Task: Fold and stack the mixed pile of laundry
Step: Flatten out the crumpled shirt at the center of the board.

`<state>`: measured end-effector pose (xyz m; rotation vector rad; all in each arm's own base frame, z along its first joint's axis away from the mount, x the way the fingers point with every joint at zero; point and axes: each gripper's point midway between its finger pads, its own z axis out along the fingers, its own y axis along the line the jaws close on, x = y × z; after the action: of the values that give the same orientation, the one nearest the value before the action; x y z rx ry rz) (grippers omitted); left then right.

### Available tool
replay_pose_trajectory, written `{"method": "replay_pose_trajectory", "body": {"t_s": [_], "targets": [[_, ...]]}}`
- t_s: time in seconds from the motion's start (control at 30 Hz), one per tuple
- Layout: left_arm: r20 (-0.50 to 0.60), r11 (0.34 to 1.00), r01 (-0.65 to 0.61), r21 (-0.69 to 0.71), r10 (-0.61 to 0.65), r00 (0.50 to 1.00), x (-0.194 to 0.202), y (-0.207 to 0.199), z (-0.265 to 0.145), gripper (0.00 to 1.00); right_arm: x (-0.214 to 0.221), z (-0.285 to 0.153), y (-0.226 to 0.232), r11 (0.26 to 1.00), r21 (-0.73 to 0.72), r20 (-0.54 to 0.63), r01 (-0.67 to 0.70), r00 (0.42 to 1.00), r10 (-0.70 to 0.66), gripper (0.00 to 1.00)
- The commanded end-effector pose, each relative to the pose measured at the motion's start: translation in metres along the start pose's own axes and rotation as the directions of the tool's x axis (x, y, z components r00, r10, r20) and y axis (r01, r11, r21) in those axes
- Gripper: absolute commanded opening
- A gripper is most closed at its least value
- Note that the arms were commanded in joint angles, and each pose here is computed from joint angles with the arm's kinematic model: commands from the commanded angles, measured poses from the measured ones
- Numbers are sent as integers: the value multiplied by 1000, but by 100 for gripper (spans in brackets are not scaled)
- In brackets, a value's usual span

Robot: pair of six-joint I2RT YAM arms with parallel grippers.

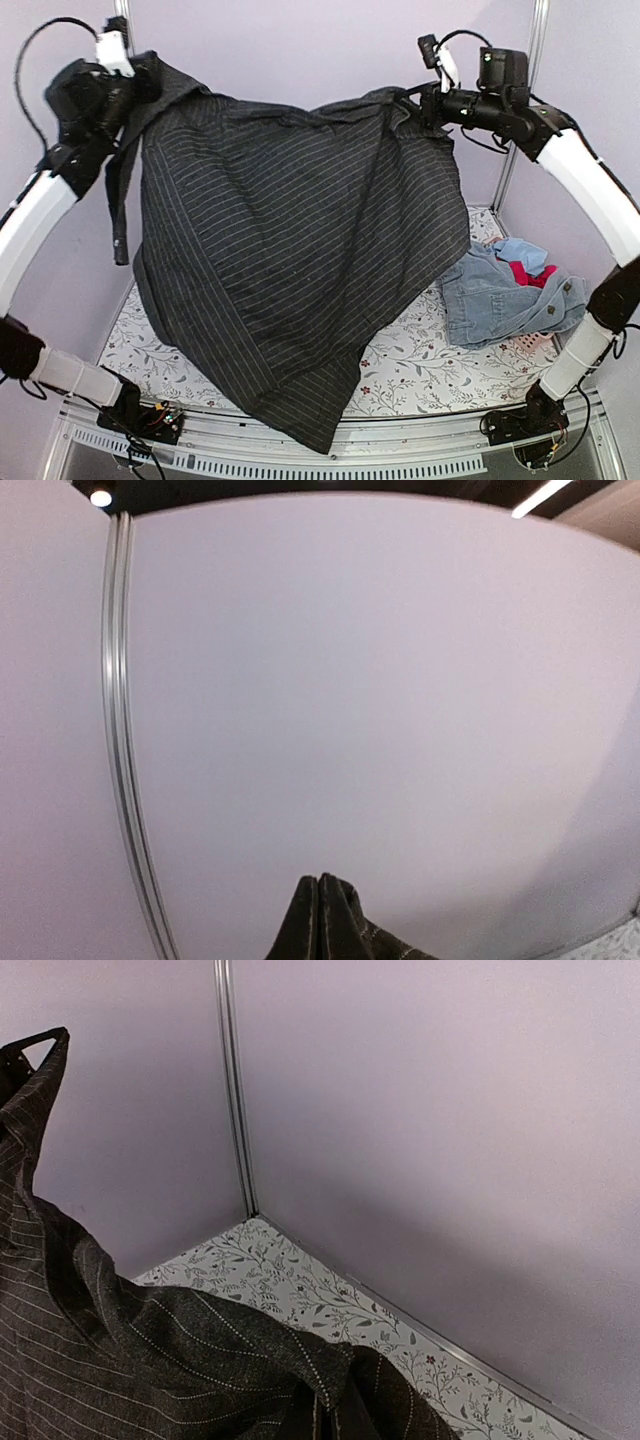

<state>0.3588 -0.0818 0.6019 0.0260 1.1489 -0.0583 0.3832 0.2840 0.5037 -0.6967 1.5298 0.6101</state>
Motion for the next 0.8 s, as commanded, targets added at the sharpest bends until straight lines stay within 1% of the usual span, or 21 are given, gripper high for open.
{"method": "replay_pose_trajectory", "body": {"t_s": [0.0, 0.03, 0.07, 0.1, 0.13, 0.17, 0.2, 0.23, 0.27, 0.3, 0.33, 0.37, 0.43, 0.47, 0.5, 0.57, 0.63, 0.67, 0.7, 0.77], "targets": [[-333, 984, -166, -62, 136, 933, 174, 23, 73, 0, 104, 67, -59, 971, 34, -188, -236, 953, 238, 8], [-379, 976, -193, -98, 143, 915, 204, 30, 90, 0, 124, 77, -83, 958, 101, -214, -269, 934, 285, 29], [-430, 971, -216, -104, 152, 890, 239, 34, 108, 13, 165, 93, -112, 926, 194, -274, -325, 888, 369, 56], [-491, 963, -239, -120, 151, 858, 270, 41, 126, 35, 193, 100, -137, 880, 280, -297, -383, 837, 459, 73], [-593, 945, -288, -153, 145, 792, 316, 54, 137, 47, 204, 103, -157, 850, 327, -296, -414, 809, 508, 83], [-590, 935, -295, -196, 128, 797, 330, 64, 152, 62, 233, 111, -172, 815, 367, -316, -449, 764, 563, 93], [-596, 944, -257, -208, 86, 798, 351, 70, 149, 76, 237, 112, -182, 796, 388, -306, -465, 750, 587, 98], [-610, 949, -210, -235, 24, 792, 362, 79, 147, 83, 248, 115, -186, 789, 397, -312, -469, 740, 596, 99], [-643, 951, -172, -257, -35, 765, 374, 88, 144, 87, 251, 116, -184, 795, 382, -321, -471, 739, 592, 99], [-680, 953, -154, -260, -68, 730, 385, 90, 140, 90, 257, 114, -182, 798, 376, -336, -471, 733, 591, 99], [-713, 958, -153, -244, -71, 697, 394, 86, 136, 91, 264, 112, -178, 805, 367, -358, -466, 728, 585, 99], [-741, 964, -156, -217, -59, 669, 400, 79, 129, 93, 273, 109, -172, 809, 357, -384, -467, 716, 583, 99], [-779, 977, -141, -157, -35, 627, 403, 60, 111, 96, 289, 102, -159, 827, 321, -448, -461, 696, 561, 98], [-796, 985, -115, -130, -35, 604, 404, 49, 99, 96, 300, 98, -151, 826, 309, -477, -471, 675, 563, 98], [-809, 989, -69, -127, -63, 585, 402, 40, 85, 96, 304, 93, -143, 831, 282, -502, -480, 664, 554, 97], [-845, 992, 50, -118, -126, 520, 404, 18, 54, 96, 319, 85, -128, 831, 257, -548, -493, 634, 545, 95], [-884, 983, 110, -144, -178, 432, 409, 3, 15, 96, 329, 77, -114, 824, 227, -581, -519, 607, 543, 93], [-910, 978, 140, -153, -194, 366, 417, -8, -12, 96, 334, 74, -106, 821, 216, -595, -529, 595, 540, 92], [-925, 971, 174, -165, -214, 313, 422, -18, -35, 95, 340, 73, -97, 815, 198, -610, -545, 582, 537, 92], [-940, 945, 273, -182, -249, 234, 415, -44, -72, 96, 353, 68, -78, 807, 176, -649, -563, 551, 525, 91]]}}
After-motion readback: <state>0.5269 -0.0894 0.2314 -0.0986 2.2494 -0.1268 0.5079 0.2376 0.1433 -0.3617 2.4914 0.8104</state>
